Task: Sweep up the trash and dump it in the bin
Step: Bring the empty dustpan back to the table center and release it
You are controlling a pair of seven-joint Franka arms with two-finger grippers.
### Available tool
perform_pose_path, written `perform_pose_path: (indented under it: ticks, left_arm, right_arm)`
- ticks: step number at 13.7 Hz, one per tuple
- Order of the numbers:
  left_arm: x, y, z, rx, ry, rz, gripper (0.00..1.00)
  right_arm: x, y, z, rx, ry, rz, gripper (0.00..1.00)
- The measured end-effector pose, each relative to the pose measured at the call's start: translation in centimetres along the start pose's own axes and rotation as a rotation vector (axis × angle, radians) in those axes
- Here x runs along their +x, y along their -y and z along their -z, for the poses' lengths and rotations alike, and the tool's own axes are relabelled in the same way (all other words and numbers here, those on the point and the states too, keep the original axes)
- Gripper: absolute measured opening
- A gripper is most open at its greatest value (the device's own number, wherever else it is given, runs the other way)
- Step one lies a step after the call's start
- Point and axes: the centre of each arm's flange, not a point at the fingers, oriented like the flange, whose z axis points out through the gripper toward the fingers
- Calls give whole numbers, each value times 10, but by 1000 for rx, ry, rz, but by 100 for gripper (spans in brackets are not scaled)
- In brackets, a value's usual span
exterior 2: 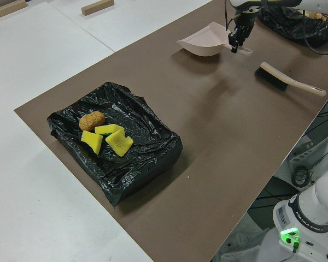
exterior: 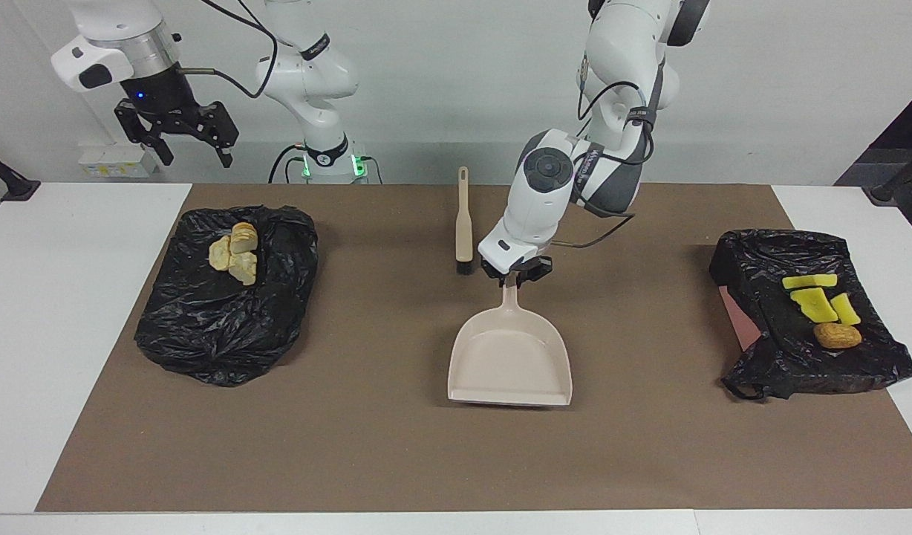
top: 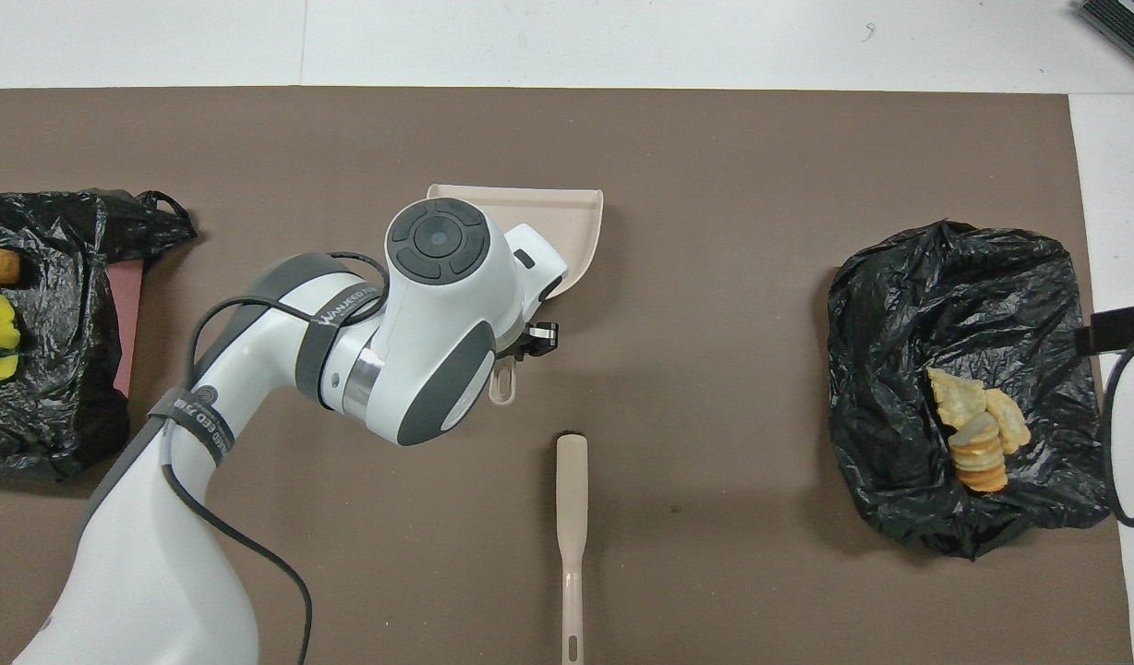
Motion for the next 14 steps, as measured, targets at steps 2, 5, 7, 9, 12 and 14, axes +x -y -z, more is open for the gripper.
perform_pose_path:
  ticks: [2, 5, 7, 9, 12, 14]
  left_arm:
    - [4, -9, -15, -12, -14, 4, 32]
    - [5, -11, -18, -9, -14, 6, 52]
    - [8, -4, -2, -8, -29, 18, 75]
    - [13, 18, 26, -5, -44, 51, 98]
    - [21, 75, 80, -10, -78, 98, 100]
    - [22, 122, 116, -5, -90, 80, 100]
  right_arm:
    - [0, 1, 0, 0, 0, 3, 100]
    - [0, 2, -1, 0, 1, 4, 100]
    - [0, 2, -1, 0, 1, 4, 100]
    - [0, 2, -1, 0, 1, 4, 100]
    - [-1, 2, -1, 0, 2, 4, 100]
    - [-1, 2, -1, 0, 2, 4, 100]
